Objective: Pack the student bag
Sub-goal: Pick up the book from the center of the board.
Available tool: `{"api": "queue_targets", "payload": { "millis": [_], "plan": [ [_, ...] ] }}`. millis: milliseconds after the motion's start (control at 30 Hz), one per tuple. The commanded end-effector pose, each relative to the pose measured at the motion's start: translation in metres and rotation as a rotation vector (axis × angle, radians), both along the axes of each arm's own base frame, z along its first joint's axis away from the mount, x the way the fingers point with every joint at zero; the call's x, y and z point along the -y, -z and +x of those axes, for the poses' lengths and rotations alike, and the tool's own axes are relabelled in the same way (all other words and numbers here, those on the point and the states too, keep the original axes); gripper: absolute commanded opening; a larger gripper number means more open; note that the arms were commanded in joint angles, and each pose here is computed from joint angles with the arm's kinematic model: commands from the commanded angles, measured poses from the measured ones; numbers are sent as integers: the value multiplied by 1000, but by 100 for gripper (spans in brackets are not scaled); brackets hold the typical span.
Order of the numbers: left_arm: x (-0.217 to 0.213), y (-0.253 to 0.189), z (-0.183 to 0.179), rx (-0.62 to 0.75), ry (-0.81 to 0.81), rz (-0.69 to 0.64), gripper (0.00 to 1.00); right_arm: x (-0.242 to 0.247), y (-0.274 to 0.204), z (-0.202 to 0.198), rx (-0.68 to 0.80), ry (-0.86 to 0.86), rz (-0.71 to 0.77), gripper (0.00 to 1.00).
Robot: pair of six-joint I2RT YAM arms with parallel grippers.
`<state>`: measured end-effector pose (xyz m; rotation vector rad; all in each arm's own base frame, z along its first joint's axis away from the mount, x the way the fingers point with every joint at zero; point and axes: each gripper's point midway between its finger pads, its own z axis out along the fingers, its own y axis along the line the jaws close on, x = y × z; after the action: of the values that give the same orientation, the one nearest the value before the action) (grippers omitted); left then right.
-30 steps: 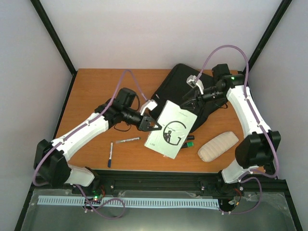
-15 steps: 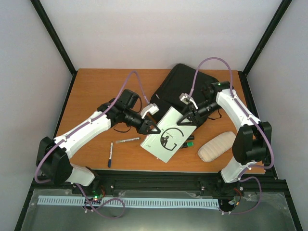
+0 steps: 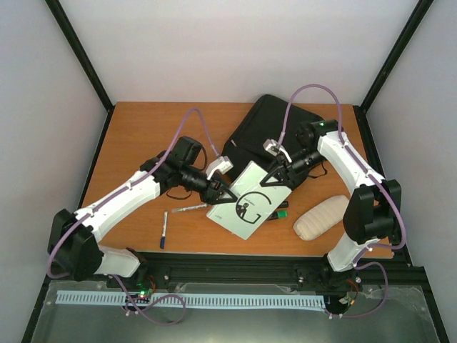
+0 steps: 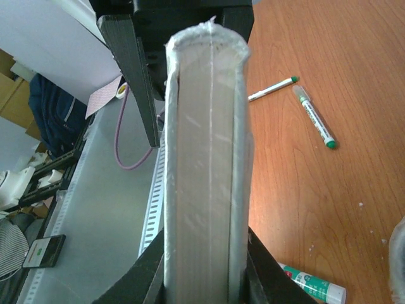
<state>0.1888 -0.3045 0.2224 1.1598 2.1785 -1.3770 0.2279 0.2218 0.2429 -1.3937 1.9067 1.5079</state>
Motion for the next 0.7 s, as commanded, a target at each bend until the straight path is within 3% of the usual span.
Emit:
{"api": "queue_targets", "payload": {
  "millis": [0, 167, 267, 500, 667],
  "plan": [
    [-2, -17, -22, 2, 39, -69, 45, -1, -34, 21, 59, 53, 122, 3],
    [-6, -6, -19, 19, -4, -34, 52, 2, -46, 32, 58, 86, 155, 3],
    [-4, 0, -20, 10, 3, -18, 50, 2, -52, 35, 60, 93, 174, 3],
    [-3, 4, -26, -22, 20, -18, 37, 2, -65, 45, 62, 111, 209, 3],
    [-1, -5, -33, -43, 50, -60, 20, 3, -71, 50, 63, 121, 233, 3]
  ]
}}
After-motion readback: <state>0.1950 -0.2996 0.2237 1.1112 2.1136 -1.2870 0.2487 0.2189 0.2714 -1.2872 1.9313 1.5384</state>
